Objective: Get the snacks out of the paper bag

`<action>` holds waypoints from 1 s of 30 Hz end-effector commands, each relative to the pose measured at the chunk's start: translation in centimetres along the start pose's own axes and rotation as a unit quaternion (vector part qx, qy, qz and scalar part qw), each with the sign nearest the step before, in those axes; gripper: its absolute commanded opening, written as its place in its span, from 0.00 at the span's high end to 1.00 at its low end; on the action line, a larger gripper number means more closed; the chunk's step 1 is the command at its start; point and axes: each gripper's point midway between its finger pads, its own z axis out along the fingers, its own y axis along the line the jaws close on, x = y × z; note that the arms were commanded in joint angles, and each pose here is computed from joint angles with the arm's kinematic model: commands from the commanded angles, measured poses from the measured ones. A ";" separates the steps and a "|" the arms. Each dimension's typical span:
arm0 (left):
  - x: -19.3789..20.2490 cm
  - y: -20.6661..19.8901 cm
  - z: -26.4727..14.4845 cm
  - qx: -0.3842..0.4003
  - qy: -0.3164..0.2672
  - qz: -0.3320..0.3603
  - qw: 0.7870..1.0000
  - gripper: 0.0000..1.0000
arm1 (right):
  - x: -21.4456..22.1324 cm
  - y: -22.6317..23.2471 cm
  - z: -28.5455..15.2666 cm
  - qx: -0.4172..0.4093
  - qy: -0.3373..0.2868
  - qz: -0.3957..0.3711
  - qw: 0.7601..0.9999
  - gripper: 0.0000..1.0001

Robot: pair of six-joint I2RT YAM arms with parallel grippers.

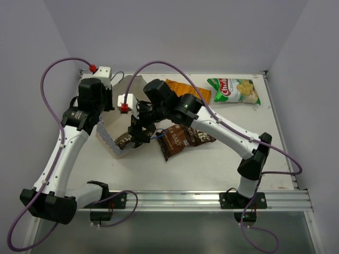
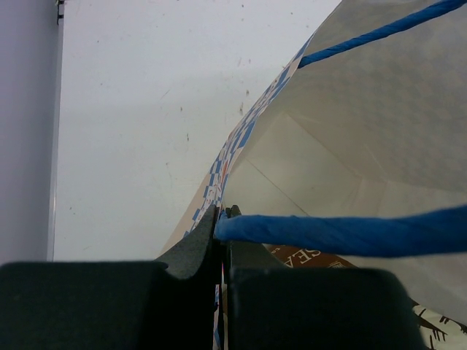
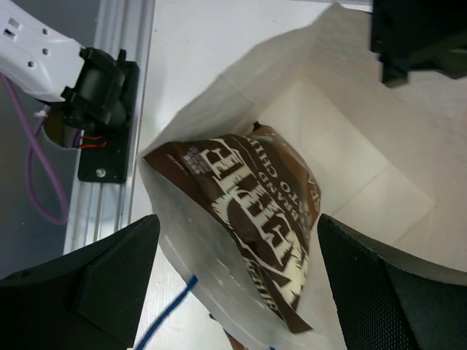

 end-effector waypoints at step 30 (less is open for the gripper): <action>-2.0 -0.3 -1.5 0.018 -0.035 -0.006 0.999 1.00 | 7.2 1.2 6.8 -0.030 0.096 0.019 0.995 0.66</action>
